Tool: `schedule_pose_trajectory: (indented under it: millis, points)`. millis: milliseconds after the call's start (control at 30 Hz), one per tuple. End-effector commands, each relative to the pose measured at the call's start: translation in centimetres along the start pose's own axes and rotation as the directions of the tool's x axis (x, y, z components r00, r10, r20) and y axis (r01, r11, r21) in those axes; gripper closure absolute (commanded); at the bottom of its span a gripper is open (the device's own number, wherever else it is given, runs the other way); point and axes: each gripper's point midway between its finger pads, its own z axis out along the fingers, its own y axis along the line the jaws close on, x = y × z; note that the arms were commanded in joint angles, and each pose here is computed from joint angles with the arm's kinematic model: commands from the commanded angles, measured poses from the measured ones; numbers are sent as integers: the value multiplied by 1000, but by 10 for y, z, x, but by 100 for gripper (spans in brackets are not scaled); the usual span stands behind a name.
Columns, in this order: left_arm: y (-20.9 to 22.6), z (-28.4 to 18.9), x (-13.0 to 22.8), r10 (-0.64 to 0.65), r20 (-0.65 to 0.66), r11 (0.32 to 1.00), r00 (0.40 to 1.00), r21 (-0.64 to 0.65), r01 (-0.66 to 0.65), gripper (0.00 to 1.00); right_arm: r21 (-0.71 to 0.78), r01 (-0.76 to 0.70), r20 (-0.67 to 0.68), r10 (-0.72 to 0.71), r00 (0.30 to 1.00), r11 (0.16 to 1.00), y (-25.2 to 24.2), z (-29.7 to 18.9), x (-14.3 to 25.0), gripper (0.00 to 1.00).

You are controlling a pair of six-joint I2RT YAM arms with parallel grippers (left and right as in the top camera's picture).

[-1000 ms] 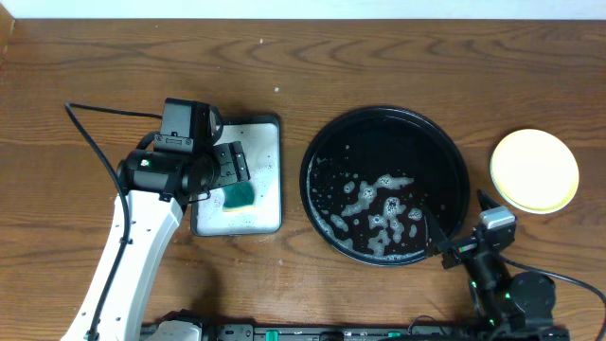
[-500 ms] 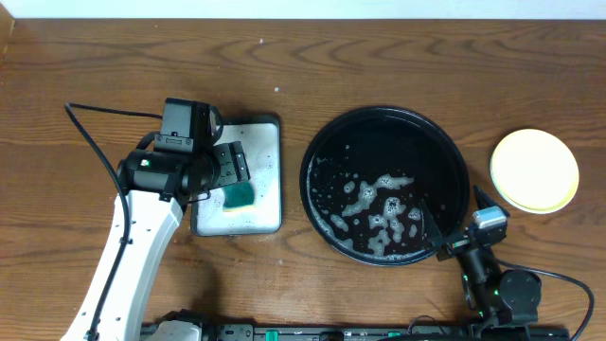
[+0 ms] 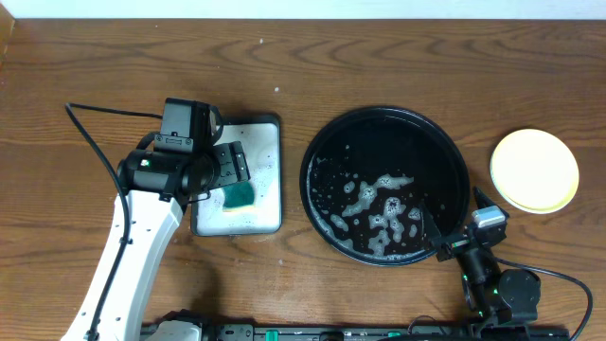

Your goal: Clean dirty plates on tray and stack at the side

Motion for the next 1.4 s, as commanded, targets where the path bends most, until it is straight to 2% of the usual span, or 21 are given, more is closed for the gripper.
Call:
schedule_pose_trajectory:
  millis: [0,233,300,367,533,733,1067,1367]
  points:
    - [-2,-6,-5,4,19,1000,1000,8,-4,16,14,14,-4,-14,1000,1000,-3,0,1,1]
    - [4,-27,20,15,84,999,996,37,-18,16,14,14,-4,-14,1000,1000,-3,0,1,1]
    - [15,-34,23,9,144,1000,990,12,-11,16,14,14,-4,-14,1000,1000,-3,0,1,1]
    - [19,-42,15,-3,265,1000,964,28,-5,16,14,14,-4,-14,1000,1000,-3,0,1,1]
    - [23,-64,-7,-63,572,991,818,132,-16,16,14,14,-4,-14,1000,1000,-3,0,1,1]
    - [33,-72,9,-112,753,977,648,201,-65,16,14,14,-4,-14,1000,1000,-3,0,1,1]
    - [53,-64,33,-89,869,978,486,169,-124,16,14,14,-4,-14,1000,1000,-3,0,1,1]
    - [62,-32,33,-95,879,980,466,164,-109,16,14,14,-4,-14,1000,1000,-3,0,1,1]
